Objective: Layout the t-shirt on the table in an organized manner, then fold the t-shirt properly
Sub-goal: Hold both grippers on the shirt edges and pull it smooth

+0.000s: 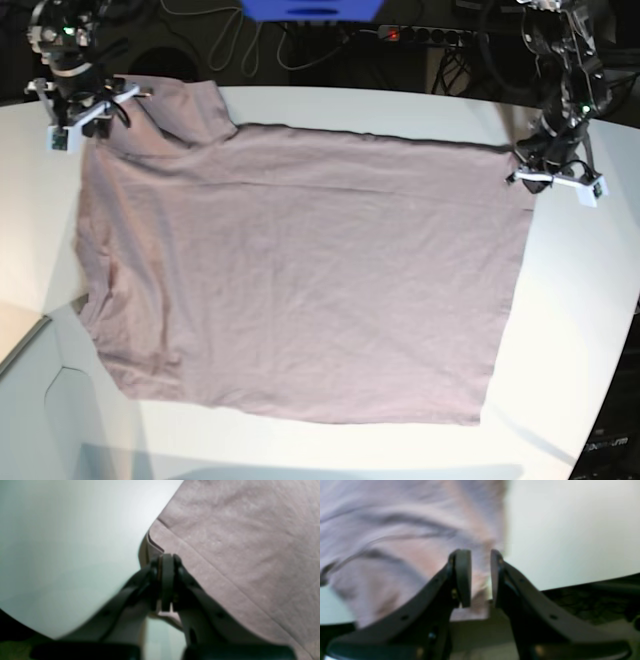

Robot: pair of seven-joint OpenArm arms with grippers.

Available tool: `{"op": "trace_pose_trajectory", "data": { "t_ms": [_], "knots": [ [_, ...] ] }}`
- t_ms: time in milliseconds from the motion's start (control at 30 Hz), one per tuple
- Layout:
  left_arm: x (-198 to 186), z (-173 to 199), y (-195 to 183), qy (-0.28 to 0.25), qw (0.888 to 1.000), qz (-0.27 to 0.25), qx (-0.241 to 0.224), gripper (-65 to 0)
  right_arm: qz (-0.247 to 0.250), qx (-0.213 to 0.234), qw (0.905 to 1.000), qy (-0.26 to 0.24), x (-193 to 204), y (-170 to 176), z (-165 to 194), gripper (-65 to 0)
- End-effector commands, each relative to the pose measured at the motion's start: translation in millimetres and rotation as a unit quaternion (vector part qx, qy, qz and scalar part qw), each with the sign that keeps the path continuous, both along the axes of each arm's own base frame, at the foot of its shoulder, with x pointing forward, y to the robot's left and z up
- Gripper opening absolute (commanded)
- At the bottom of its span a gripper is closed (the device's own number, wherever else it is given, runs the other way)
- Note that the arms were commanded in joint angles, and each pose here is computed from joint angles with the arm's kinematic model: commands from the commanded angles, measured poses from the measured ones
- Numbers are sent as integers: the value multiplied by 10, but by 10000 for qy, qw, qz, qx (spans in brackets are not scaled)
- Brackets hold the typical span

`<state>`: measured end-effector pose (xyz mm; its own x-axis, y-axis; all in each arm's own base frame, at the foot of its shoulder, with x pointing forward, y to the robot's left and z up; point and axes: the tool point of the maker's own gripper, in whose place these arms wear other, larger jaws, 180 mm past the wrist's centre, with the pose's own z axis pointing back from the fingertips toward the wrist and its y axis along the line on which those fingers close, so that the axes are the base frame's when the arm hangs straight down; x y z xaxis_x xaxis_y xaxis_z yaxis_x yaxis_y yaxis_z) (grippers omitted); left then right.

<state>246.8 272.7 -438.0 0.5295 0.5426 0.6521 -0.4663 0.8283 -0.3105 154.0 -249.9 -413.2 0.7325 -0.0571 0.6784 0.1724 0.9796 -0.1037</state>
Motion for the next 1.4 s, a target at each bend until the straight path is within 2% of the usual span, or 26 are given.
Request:
{"op": "trace_pose_trajectory", "data": {
  "t_ms": [0,133,233,433,533,733,933,1367],
  "knots": [
    [65,98,54,-181,9998,10,102,-649,55,-75,9999,-88,5,-24,47,-495],
    [63,99,60,-182,9998,17,104,-649,102,121,9998,135,-80,80,-133,-387],
    [54,94,64,-169,9998,22,103,-649,100,164,9996,215,-123,96,-184,-351],
    [4,61,53,-106,9999,7,99,-649,136,176,9993,300,-196,111,-206,-348],
    [6,66,42,-110,9999,-12,100,-649,407,281,9983,309,-185,202,-212,-348],
    [-61,48,88,-38,9999,2,145,-649,460,297,9980,309,-179,215,-214,-348],
    [-95,20,90,7,9999,9,140,-649,574,561,9953,541,-246,371,-435,-348],
    [-118,7,94,40,9999,2,160,-649,569,558,9949,619,-123,235,-581,-352]
  ]
}}
